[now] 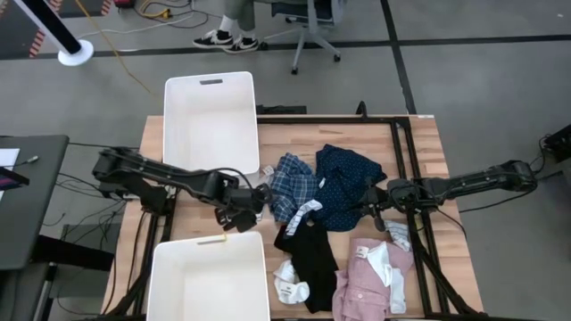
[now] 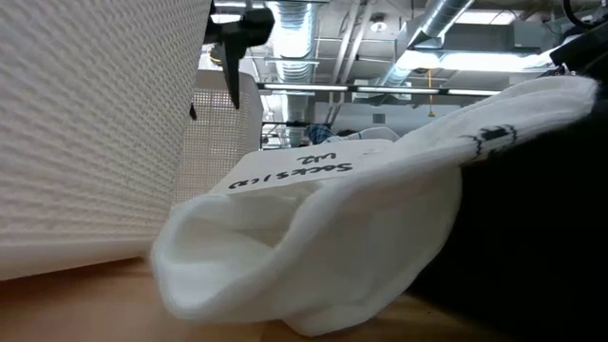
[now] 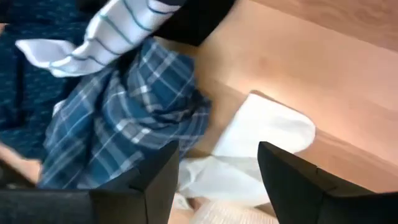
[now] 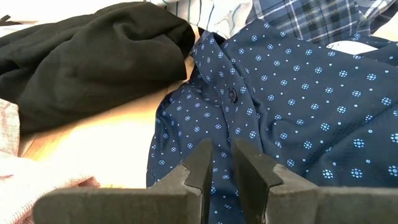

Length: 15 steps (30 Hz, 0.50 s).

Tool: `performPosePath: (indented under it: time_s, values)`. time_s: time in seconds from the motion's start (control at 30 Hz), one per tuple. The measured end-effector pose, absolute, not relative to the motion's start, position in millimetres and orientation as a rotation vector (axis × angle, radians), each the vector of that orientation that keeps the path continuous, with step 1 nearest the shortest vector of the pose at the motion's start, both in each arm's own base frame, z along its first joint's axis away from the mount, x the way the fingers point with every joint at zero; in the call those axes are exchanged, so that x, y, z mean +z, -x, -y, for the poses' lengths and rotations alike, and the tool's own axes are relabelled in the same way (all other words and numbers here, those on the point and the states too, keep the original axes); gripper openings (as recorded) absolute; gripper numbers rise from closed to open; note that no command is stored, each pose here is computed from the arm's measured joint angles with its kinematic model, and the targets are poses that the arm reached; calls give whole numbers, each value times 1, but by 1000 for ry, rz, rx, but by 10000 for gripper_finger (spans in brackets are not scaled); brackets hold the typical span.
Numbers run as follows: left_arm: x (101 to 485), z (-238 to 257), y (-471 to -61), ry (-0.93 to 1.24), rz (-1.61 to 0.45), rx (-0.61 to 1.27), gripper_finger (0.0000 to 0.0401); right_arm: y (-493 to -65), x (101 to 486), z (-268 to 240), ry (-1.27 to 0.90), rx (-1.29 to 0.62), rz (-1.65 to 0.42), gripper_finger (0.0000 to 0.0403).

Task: Sort clothes
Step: Put the top white sock into the bottom white laundry organizer

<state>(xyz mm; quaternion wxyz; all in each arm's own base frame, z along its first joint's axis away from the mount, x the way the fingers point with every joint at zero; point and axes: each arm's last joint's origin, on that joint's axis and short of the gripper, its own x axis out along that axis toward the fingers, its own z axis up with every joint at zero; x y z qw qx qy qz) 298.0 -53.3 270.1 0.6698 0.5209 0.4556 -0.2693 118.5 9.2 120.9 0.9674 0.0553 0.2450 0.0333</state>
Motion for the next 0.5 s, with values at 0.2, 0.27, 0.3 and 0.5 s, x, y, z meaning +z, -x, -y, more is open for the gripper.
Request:
performPosePath:
  time_s: [0.2, 0.27, 0.3, 0.5]
  values:
    - [268, 45, -300, -1106, -1015, -648, 214, -119, 121, -9, -112, 67, -495, 82]
    - [268, 40, -300, -1065, -1018, -655, 214, -118, 121, -9, -112, 67, -495, 82]
    - [268, 37, -301, -1036, -1018, -657, 214, -118, 121, -9, -112, 67, -495, 82]
    - [268, 28, -302, -908, -1003, -666, 213, -119, 121, -9, -112, 67, -495, 82]
